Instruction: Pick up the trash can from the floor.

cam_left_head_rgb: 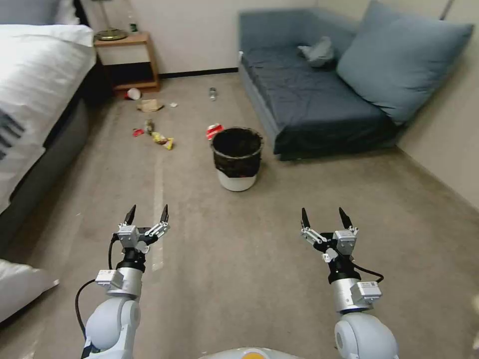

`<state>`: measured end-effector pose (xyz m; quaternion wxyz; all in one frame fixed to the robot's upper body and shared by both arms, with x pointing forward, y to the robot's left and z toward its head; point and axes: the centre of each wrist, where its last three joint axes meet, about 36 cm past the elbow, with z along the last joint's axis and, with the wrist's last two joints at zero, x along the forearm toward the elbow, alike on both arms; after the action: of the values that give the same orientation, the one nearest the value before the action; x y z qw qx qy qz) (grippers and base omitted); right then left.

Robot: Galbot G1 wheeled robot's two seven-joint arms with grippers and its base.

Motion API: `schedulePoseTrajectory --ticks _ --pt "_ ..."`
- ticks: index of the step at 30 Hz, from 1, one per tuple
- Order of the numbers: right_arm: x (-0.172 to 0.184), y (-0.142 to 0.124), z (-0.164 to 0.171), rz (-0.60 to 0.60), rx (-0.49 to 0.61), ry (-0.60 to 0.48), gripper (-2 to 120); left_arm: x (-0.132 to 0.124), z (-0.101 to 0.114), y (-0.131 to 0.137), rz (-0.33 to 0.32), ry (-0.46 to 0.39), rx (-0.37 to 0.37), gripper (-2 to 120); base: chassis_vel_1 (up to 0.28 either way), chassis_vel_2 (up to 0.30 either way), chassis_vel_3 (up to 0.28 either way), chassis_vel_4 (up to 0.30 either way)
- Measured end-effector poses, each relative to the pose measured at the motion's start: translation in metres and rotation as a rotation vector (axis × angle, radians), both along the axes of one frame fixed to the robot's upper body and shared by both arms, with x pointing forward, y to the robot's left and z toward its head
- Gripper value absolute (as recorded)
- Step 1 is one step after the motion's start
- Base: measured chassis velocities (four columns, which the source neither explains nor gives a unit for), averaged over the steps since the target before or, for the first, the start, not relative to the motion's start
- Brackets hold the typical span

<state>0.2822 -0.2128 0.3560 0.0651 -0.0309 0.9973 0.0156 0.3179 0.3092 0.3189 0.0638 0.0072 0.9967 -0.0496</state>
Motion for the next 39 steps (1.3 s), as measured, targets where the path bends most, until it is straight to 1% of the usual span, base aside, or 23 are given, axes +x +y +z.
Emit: schedulePoseTrajectory --ticks 12,22,39 --pt "-0.0015 -0.0001 -0.0032 0.04 0.009 -0.01 100 -0.0038 -0.0008 0.0 0.009 0.0 0.002 97 0.0 0.0 0.0 0.0" --pt "-0.0016 -0.0015 -0.0027 0.045 0.009 -0.017 100 -0.0055 -0.0003 0.0002 0.011 -0.005 0.006 97 -0.014 0.019 0.016 -0.017" --pt "0.0005 -0.0023 -0.0038 0.042 0.013 -0.011 100 -0.0033 -0.0028 0.0 0.011 -0.003 0.004 97 -0.136 0.136 0.143 -0.144"
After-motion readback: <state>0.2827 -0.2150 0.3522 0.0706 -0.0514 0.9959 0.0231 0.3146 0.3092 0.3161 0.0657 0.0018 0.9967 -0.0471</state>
